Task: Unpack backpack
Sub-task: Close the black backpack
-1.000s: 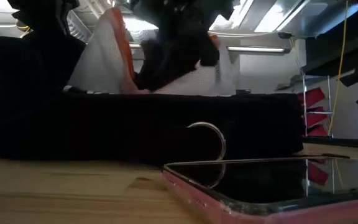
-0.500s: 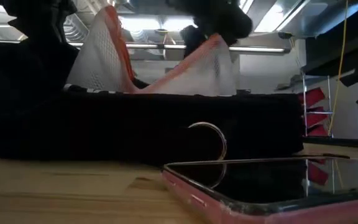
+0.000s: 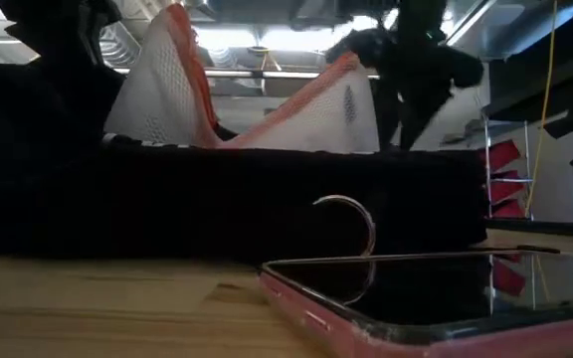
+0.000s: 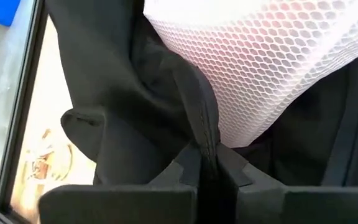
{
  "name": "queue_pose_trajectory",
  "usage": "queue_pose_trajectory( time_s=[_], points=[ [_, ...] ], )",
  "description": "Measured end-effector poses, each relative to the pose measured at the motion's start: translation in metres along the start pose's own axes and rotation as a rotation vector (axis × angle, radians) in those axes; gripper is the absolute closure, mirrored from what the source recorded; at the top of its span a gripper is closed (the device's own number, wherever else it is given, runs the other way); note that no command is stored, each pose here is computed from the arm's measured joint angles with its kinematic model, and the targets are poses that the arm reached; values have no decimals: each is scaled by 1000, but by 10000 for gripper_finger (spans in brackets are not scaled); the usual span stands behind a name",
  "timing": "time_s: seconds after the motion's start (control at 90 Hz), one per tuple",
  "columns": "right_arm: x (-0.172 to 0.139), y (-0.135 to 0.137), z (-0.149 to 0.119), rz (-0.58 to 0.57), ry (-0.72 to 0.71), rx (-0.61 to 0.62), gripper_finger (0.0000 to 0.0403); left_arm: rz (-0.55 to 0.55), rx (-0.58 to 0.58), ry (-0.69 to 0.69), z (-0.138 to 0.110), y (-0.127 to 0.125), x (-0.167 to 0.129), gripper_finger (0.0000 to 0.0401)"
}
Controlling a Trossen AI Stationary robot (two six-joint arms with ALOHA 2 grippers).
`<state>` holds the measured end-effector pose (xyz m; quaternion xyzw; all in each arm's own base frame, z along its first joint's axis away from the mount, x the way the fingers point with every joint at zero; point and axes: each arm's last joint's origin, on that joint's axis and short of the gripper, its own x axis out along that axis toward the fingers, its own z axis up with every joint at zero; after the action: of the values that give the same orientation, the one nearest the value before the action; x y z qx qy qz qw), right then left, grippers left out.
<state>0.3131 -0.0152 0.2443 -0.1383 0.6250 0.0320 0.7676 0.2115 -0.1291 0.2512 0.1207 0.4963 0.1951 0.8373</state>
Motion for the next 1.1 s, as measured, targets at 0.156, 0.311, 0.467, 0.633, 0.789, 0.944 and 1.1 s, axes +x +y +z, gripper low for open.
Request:
queue_pose_trajectory(
  time_s=[0.156,0.311,0.467,0.633,0.789,0.944,1.1],
  points=[
    [7,6,-20,-18,-245,45,203,-6,15,-7,0,-1,0,401],
    [34,18,-30,128,-387,-28,205,-7,11,-7,1,-1,0,401],
    [53,17,-43,-80,-282,63,205,-11,15,-4,0,-1,0,401],
    [52,12,-40,-152,-309,68,205,-9,26,-2,1,0,1,401],
    [54,10,-37,-236,-297,-19,205,-7,22,1,2,1,2,401],
    [70,9,-34,-282,-232,-146,205,-7,35,0,2,1,2,401],
    [71,7,-28,-334,-272,-173,205,-7,44,0,2,1,2,401]
  ],
)
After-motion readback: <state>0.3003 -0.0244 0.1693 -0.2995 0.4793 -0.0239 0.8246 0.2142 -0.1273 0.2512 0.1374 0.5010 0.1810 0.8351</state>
